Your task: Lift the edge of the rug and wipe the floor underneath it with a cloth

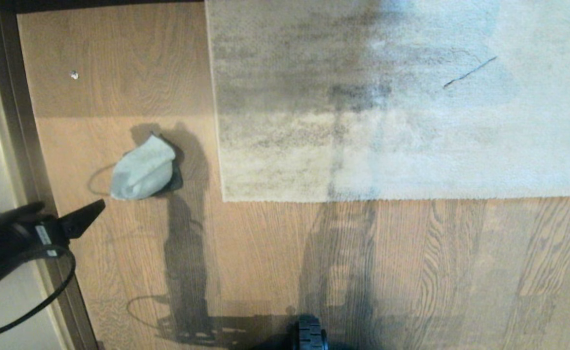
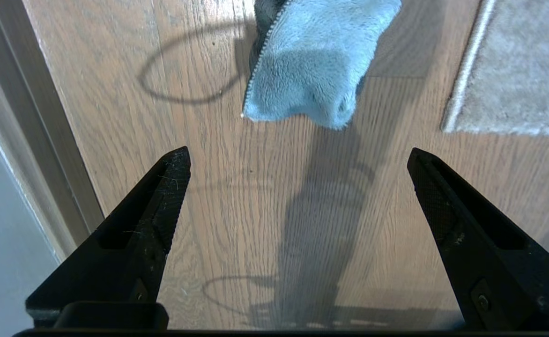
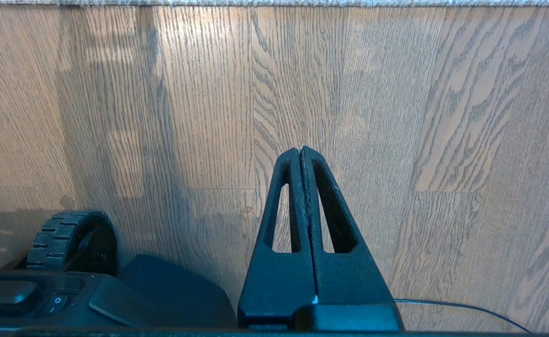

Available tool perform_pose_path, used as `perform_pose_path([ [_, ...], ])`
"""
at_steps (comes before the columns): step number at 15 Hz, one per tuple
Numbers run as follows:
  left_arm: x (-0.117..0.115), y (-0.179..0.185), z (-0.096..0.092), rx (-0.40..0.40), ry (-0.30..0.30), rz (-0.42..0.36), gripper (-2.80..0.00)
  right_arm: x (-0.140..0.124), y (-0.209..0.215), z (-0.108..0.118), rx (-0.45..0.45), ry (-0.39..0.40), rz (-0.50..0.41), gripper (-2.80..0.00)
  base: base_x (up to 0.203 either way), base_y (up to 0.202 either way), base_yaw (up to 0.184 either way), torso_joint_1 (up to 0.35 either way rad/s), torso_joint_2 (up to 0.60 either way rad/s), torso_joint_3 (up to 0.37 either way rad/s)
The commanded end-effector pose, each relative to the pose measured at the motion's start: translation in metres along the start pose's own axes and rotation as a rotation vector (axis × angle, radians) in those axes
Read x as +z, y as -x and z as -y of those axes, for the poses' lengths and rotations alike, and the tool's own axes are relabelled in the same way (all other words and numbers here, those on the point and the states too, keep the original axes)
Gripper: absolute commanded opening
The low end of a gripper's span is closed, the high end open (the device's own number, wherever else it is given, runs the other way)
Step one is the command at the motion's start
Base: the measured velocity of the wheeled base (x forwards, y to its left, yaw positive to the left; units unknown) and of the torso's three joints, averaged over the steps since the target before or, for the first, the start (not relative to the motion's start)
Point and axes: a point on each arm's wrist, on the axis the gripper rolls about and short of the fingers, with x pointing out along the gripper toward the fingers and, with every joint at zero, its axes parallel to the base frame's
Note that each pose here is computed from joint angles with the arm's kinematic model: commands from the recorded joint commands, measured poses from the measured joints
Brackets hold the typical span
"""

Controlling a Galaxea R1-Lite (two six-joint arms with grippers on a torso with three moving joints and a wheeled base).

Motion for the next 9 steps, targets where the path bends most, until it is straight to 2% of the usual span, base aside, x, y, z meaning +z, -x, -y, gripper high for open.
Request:
perform_pose_path([
  [1, 0.000, 0.011, 0.001, -0.005, -0.002, 0.030, -2.80, 0.000, 0.000, 0.000, 0.000, 0.000, -0.001, -2.80, 0.000, 0.000, 0.000, 0.000, 0.00, 0.000],
  [9, -0.012, 0.034, 0.004, -0.022, -0.006, 0.043, -2.80, 0.000, 0.000, 0.000, 0.000, 0.000, -0.001, -2.80, 0.000, 0.000, 0.000, 0.000, 0.00, 0.000],
])
